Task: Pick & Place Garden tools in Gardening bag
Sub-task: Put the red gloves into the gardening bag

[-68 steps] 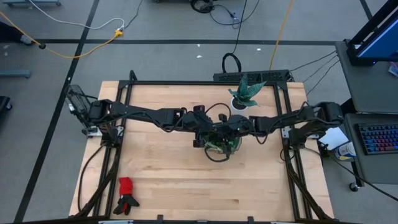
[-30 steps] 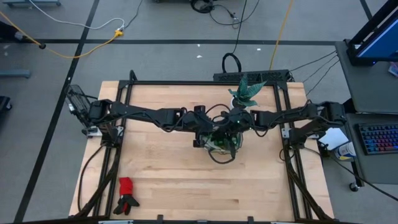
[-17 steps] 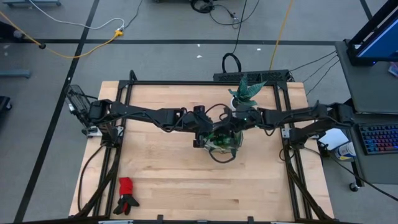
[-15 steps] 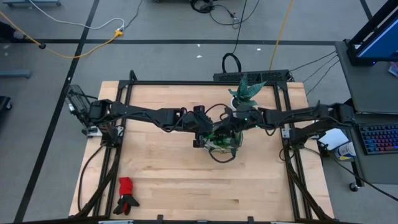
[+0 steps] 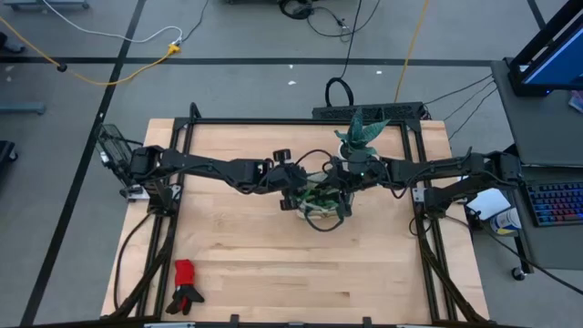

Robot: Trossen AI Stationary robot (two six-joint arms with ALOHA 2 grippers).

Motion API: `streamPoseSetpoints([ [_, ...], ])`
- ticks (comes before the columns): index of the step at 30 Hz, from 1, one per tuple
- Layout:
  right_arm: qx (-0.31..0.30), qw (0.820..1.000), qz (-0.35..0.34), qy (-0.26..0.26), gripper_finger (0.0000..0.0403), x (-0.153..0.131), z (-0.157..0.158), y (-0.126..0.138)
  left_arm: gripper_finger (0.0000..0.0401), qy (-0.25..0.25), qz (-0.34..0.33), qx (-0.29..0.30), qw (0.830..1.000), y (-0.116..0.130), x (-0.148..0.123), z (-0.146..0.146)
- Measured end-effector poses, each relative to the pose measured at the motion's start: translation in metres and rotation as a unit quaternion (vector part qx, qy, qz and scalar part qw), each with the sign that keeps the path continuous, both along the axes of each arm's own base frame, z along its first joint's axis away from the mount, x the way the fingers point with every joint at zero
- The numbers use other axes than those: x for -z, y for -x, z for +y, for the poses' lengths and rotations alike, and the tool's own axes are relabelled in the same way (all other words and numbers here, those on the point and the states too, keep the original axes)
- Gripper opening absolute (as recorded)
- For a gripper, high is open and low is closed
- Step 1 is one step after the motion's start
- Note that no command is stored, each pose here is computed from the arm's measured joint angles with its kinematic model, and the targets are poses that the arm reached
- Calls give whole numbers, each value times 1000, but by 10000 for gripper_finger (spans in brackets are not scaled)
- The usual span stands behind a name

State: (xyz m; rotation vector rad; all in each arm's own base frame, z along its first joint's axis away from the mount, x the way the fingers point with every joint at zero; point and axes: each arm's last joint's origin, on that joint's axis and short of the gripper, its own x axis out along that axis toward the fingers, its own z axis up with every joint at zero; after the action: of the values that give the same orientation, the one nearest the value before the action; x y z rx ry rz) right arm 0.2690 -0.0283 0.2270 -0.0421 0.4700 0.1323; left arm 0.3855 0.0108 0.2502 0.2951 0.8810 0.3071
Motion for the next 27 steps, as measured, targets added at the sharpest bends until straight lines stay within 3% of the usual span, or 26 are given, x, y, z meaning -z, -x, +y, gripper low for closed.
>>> streamPoseSetpoints([
  [6,1,1000,-1,-2,153,-1,0,0,169,12,-31,-3,999,13,-23,-18],
  [16,8,1000,0,-16,150,-1,0,0,172,45,-46,16,998,49,-59,-53],
  [27,15,999,0,-30,151,-1,0,0,173,79,14,16,997,73,-52,-91],
])
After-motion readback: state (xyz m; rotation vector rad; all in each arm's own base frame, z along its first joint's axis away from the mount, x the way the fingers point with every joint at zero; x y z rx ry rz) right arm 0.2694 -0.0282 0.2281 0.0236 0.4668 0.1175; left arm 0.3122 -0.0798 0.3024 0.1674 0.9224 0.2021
